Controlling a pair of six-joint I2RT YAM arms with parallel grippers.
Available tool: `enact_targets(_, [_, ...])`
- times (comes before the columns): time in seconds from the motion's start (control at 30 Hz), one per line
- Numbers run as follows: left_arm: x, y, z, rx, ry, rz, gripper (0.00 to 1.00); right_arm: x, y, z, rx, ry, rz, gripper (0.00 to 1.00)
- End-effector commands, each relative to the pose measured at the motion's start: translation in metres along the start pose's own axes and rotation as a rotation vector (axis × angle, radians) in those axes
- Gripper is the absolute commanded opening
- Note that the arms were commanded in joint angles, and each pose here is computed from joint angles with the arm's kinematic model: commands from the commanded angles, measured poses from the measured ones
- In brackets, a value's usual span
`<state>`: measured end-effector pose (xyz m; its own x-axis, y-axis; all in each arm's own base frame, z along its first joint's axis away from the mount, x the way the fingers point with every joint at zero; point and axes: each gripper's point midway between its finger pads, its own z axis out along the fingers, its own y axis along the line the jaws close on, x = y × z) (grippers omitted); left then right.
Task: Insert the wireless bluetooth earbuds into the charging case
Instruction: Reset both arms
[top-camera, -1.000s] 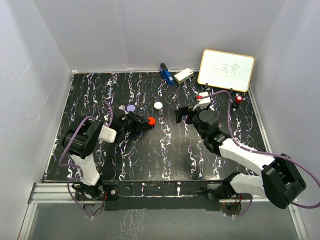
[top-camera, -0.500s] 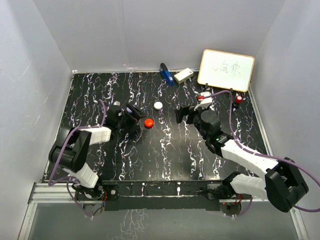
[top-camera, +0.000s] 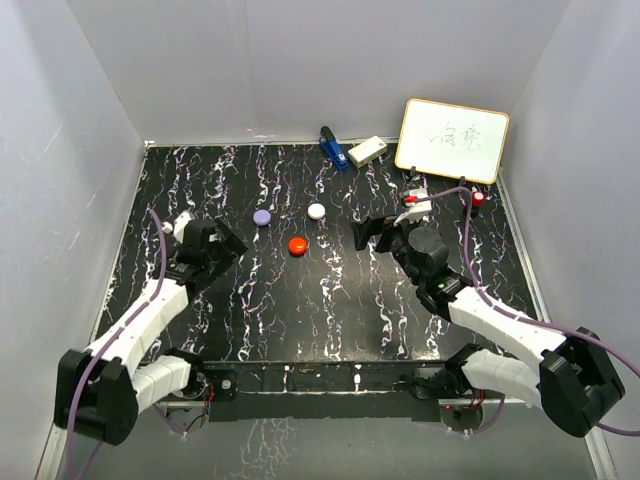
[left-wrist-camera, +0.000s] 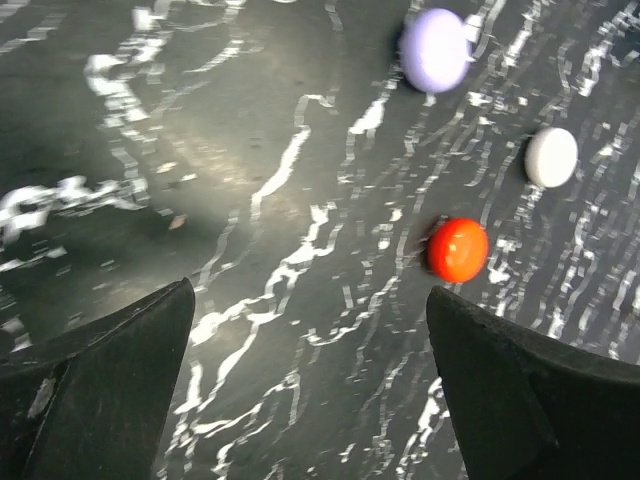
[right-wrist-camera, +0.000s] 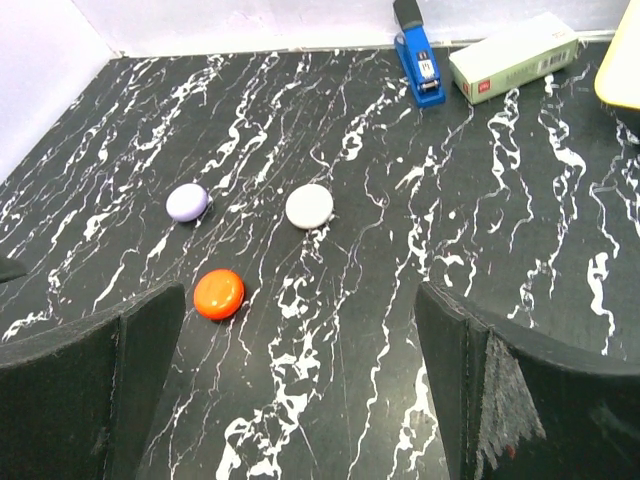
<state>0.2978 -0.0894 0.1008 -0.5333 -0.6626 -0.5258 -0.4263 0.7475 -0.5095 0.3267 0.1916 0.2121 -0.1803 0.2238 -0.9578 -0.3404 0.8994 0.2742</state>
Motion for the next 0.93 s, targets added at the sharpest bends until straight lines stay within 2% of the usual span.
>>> enact_targets(0.0, [-0.011,0.064,-0.036,-0.242,-0.111,0.013,0.99,-0.014,-0.003,-0.008,0.019,-0.067,0.074,0.98])
enact_targets(0.1, [-0.022,0.084,-0.052,-0.286,-0.217,-0.026,0.99,-0.002,-0.013,-0.012,0.071,-0.053,0.126,0.98])
enact_targets(0.27, [-0.028,0.108,-0.066,-0.337,-0.319,-0.079,0.99,0.031,-0.021,-0.018,0.087,0.023,0.139,0.98])
enact_targets(0.47, [-0.026,0.131,-0.069,-0.456,-0.352,-0.134,0.99,0.039,-0.02,-0.021,0.073,0.044,0.152,0.98])
enact_targets(0.63, [-0.03,0.136,-0.07,-0.525,-0.359,-0.123,0.99,0.039,-0.02,-0.019,0.078,0.055,0.135,0.98])
enact_targets(0.9, [-0.032,0.126,-0.064,-0.462,-0.372,-0.148,0.99,0.05,-0.022,-0.026,0.081,0.092,0.144,0.98])
